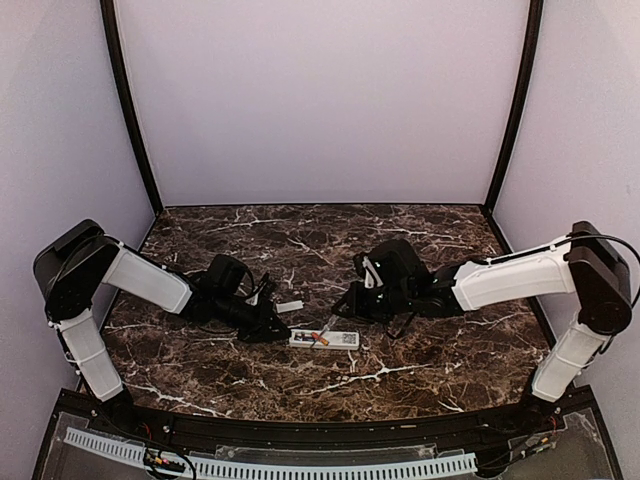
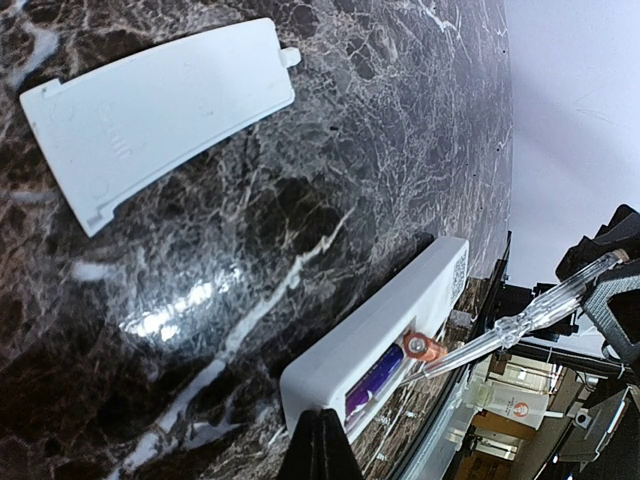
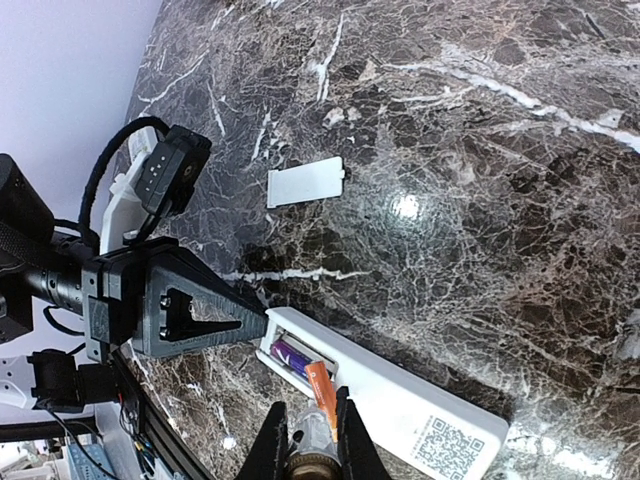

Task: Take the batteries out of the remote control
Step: Remove the battery from the remote control without the battery cover.

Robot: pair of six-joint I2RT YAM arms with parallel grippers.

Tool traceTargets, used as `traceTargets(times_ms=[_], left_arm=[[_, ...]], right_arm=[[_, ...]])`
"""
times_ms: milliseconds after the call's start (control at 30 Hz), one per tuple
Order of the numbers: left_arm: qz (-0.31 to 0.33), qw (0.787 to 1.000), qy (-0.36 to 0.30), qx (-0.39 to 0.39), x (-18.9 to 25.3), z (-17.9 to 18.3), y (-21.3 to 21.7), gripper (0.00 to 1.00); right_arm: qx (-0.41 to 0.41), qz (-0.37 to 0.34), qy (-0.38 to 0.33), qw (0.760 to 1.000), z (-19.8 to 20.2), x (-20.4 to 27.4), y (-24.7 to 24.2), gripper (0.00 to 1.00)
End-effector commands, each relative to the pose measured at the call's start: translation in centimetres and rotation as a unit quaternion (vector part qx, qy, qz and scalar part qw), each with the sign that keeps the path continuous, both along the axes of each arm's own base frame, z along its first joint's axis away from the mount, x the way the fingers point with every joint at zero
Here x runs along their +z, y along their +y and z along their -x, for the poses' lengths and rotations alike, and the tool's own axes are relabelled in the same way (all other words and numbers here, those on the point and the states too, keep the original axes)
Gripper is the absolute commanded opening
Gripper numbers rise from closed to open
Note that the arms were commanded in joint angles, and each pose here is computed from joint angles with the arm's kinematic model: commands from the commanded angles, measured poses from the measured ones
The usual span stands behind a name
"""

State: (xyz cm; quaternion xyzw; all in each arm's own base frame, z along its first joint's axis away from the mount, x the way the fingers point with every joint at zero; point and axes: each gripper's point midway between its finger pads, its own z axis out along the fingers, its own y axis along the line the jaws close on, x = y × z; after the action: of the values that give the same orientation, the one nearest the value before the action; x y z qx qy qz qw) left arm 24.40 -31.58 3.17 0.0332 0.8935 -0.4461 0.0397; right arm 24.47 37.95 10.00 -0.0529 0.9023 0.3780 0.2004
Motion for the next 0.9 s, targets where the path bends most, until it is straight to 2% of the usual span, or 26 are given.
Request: traceTargets(times_ms=[0, 533, 867], left_arm=[[0.013, 1.000, -0.010, -0.007, 1.0, 0.2, -0.5, 0.00], [0.015, 1.000, -0.010, -0.006, 1.1, 0.1, -0.5, 0.00], [0.016, 1.000, -0.009, -0.006, 1.1, 0.2, -0.5, 0.00]], right_arm=[[-0.009, 0.007, 0.000, 1.000, 0.5, 0.3, -0.6, 0.00], [0.003, -0.017, -0.035, 0.999, 0.9, 2.8, -1.0, 0.00], [-0.033, 0.005, -0.059, 0.998, -0.5, 3.3, -2.0, 0.00]])
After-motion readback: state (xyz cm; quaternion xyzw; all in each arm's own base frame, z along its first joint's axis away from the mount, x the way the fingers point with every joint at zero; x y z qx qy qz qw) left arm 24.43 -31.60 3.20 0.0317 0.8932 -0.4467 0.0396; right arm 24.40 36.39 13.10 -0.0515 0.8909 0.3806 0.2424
